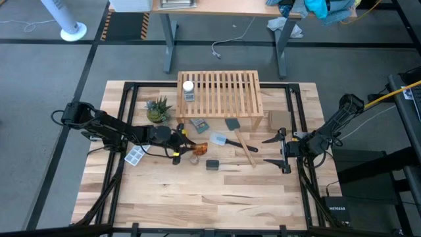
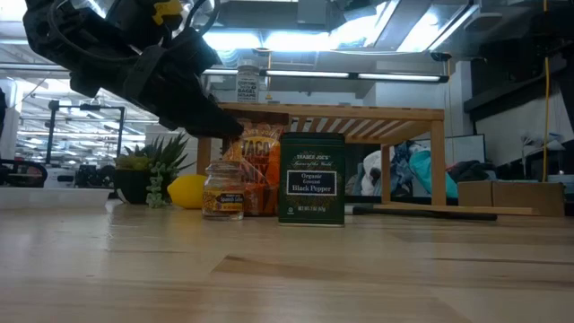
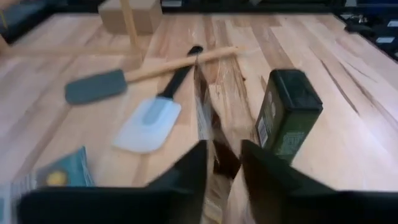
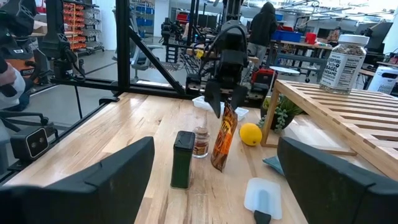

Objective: Shelf spices
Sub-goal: Put the orange seasoning bag on the shelf, then put the black seasoning can on the shelf

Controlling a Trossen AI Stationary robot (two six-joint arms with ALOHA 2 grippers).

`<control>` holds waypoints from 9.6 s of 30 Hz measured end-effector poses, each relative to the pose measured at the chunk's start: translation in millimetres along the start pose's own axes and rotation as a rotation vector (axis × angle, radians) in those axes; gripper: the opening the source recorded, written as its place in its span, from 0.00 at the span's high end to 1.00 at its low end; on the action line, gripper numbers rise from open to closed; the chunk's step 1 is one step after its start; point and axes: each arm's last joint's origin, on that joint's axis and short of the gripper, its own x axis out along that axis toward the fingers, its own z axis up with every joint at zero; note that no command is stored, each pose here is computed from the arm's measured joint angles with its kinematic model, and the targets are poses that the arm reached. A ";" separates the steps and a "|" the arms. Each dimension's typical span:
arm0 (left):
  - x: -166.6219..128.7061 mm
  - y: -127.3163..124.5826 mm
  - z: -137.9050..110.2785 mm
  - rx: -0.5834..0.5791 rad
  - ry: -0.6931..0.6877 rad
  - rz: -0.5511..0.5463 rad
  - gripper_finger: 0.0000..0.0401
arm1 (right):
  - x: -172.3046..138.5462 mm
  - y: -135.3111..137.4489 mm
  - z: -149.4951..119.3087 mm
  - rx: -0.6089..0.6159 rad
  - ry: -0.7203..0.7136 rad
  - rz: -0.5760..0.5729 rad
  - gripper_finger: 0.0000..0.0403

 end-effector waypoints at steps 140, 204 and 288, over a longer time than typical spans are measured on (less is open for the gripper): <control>-33.0 73.5 194.1 0.175 -0.014 0.361 0.99 | -0.1 0.3 -4.5 -0.010 0.038 0.003 0.14; -22.1 94.0 172.4 0.245 0.209 0.417 0.66 | -0.1 0.3 -4.7 -0.011 0.040 0.003 0.14; -107.4 -12.6 -21.8 -0.034 -0.162 0.024 0.66 | 164.2 34.9 -47.4 0.154 0.227 -0.298 0.14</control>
